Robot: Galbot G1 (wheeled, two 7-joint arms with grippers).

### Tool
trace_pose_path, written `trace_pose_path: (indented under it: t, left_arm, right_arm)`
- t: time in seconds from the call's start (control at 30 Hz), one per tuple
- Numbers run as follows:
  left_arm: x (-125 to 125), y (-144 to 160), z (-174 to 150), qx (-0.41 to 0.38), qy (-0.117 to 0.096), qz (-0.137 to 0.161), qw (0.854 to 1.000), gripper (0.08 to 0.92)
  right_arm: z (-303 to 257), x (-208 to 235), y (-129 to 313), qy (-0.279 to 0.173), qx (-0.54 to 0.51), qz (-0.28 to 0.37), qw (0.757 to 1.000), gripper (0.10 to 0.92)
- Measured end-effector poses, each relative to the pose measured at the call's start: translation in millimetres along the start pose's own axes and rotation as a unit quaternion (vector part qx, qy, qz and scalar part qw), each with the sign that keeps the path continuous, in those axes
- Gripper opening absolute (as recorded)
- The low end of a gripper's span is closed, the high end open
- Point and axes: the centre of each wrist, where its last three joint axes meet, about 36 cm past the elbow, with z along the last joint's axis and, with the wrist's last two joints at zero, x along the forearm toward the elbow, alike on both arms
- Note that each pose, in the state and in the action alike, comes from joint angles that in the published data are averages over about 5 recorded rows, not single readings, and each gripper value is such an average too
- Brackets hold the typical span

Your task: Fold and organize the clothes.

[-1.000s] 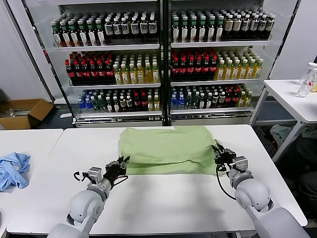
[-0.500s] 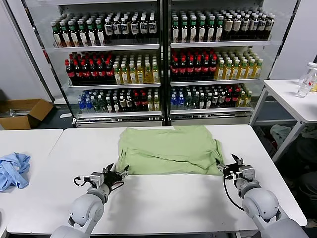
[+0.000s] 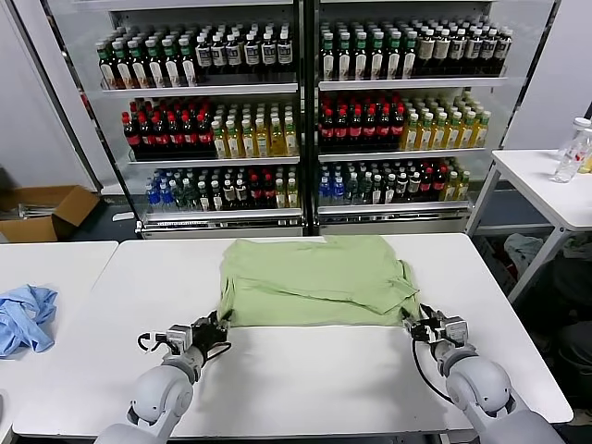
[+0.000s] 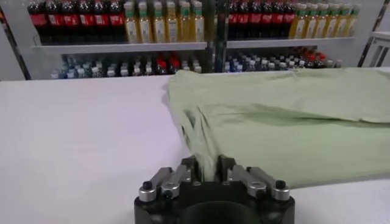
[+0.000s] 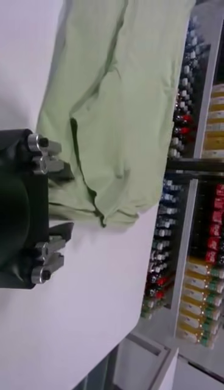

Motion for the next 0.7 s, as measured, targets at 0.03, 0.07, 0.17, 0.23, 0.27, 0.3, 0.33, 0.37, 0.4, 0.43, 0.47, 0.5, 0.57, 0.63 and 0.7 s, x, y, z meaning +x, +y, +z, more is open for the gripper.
trace_pose_path:
  t: [0.03,0.07,0.17,0.23,0.27,0.3,0.33,0.37,0.4,0.43,0.47,0.5,0.57,0.63,0.7]
  left_arm:
    - [1.6,0.5,0.5,0.002,0.001,0.002,1.000,0.203]
    - [3.7,1.0,0.9,0.004,0.001,0.003,1.000,0.177]
    - [13.1,1.8,2.6,0.009,0.003,0.005,1.000,0.111]
    - [22.1,1.4,4.0,0.011,0.004,0.005,1.000,0.092]
    - [27.3,1.0,5.0,0.011,0.005,0.006,1.000,0.092]
    - [33.2,0.5,6.1,0.012,0.006,0.006,1.000,0.091]
    - [39.6,-0.1,7.1,0.013,0.006,0.006,1.000,0.091]
    - [46.3,-0.8,8.0,0.015,0.007,0.006,1.000,0.091]
    - [53.8,-1.6,8.9,0.016,0.006,0.006,1.000,0.091]
    - [61.5,-2.6,9.6,0.017,0.006,0.005,1.000,0.091]
    - [69.3,-3.7,10.3,0.019,0.005,0.004,1.000,0.091]
    - [77.7,-4.9,11.2,0.020,0.004,0.004,1.000,0.091]
    - [94.6,-7.6,13.5,0.021,0.004,0.002,1.000,0.091]
    - [111.9,-10.1,16.3,0.020,0.006,-0.001,1.000,0.091]
    - [128.7,-12.0,18.3,0.017,0.009,-0.005,1.000,0.110]
  right_arm:
    - [0.7,1.5,0.1,0.000,-0.001,-0.002,1.000,0.340]
    - [1.4,3.5,0.2,0.000,-0.001,-0.004,1.000,0.314]
    - [4.2,12.5,0.7,-0.001,0.000,-0.009,1.000,0.228]
    - [6.7,21.8,1.6,-0.003,0.001,-0.012,1.000,0.174]
    - [8.2,27.3,2.5,-0.004,0.001,-0.013,1.000,0.154]
    - [9.7,33.5,3.6,-0.005,0.001,-0.015,1.000,0.143]
    - [11.3,40.1,4.8,-0.007,0.001,-0.016,1.000,0.132]
    - [13.0,46.9,6.1,-0.008,0.001,-0.018,1.000,0.129]
    - [14.9,54.3,7.6,-0.009,0.001,-0.019,1.000,0.129]
    - [16.9,62.0,9.0,-0.011,0.001,-0.020,1.000,0.129]
    - [19.0,69.8,10.5,-0.012,0.003,-0.021,1.000,0.129]
    - [21.2,78.1,12.1,-0.013,0.004,-0.021,1.000,0.129]
    - [25.6,94.8,15.7,-0.014,0.009,-0.022,1.000,0.139]
    - [29.1,111.8,19.8,-0.013,0.016,-0.023,1.000,0.173]
    - [30.2,127.7,23.8,-0.013,0.022,-0.023,0.999,0.221]
